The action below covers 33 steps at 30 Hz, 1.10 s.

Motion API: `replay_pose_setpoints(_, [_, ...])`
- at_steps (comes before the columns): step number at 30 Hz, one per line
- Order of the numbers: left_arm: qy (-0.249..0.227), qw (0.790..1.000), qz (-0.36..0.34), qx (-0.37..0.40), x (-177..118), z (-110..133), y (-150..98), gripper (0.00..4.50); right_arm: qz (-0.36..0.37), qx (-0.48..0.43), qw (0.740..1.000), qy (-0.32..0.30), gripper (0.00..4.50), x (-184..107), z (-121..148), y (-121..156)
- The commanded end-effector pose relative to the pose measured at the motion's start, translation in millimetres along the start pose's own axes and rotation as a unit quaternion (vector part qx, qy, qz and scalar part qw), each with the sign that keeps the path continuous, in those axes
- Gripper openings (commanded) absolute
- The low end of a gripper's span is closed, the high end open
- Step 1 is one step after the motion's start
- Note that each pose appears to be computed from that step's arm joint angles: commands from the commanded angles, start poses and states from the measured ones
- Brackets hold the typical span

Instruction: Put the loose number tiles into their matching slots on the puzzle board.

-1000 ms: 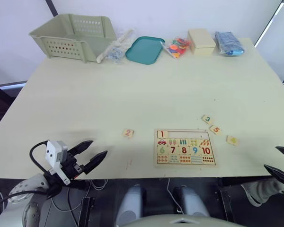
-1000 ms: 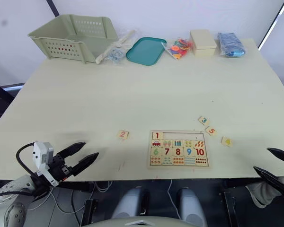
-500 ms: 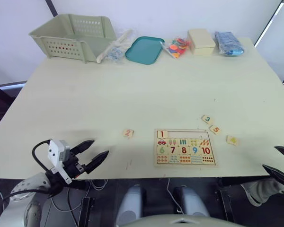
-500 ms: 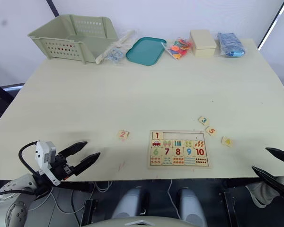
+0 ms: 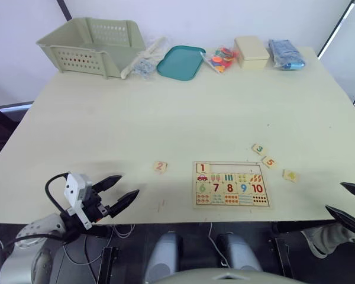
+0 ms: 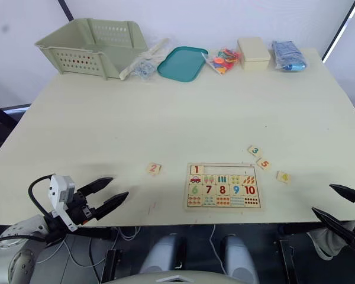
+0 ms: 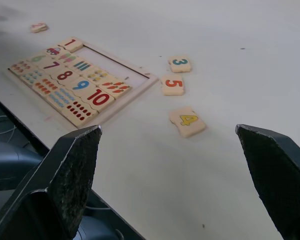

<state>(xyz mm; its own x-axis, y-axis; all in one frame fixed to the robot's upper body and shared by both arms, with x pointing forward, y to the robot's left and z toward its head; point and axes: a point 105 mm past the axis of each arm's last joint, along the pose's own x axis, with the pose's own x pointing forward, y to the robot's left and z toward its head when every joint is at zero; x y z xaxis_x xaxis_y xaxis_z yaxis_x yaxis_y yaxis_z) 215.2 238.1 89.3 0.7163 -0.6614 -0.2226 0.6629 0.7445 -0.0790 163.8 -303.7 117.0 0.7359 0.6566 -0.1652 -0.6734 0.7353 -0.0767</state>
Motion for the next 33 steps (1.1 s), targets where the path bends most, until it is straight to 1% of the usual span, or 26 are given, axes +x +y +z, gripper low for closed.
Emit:
replay_pose_setpoints(1, [0.005,0.999,-0.037,0.030,-3,15,3,4.45,0.038,-0.029,0.999,-0.018,4.50,10,20,7])
replay_pose_setpoints(5, [0.027,0.994,-0.086,0.064,-2,30,9,4.45,0.069,-0.038,0.996,-0.031,4.50,19,30,14])
replay_pose_setpoints(7, [0.038,0.990,-0.110,0.083,0,38,10,4.45,0.081,-0.069,0.993,-0.041,4.50,21,37,18])
replay_pose_setpoints(10, [0.064,0.980,-0.145,0.120,3,49,14,4.45,0.109,-0.068,0.991,-0.029,4.50,24,40,27])
replay_pose_setpoints(13, [0.097,0.963,-0.188,0.167,11,59,20,4.45,0.139,-0.070,0.987,-0.024,4.50,26,48,38])
replay_pose_setpoints(16, [0.125,0.944,-0.234,0.195,20,64,23,4.45,0.153,-0.073,0.985,-0.021,4.50,29,52,47])
replay_pose_setpoints(21, [0.161,0.911,-0.292,0.243,37,67,27,4.45,0.159,-0.076,0.984,-0.023,4.50,30,59,57])
replay_pose_setpoints(26, [0.199,0.887,-0.308,0.281,51,63,34,4.45,0.159,-0.080,0.984,-0.024,4.50,34,60,59])
replay_pose_setpoints(28, [0.207,0.876,-0.321,0.294,64,62,32,4.45,0.159,-0.084,0.983,-0.030,4.50,35,61,59])
replay_pose_setpoints(33, [0.210,0.863,-0.336,0.315,86,61,35,4.45,0.165,-0.087,0.982,-0.040,4.50,41,63,66])
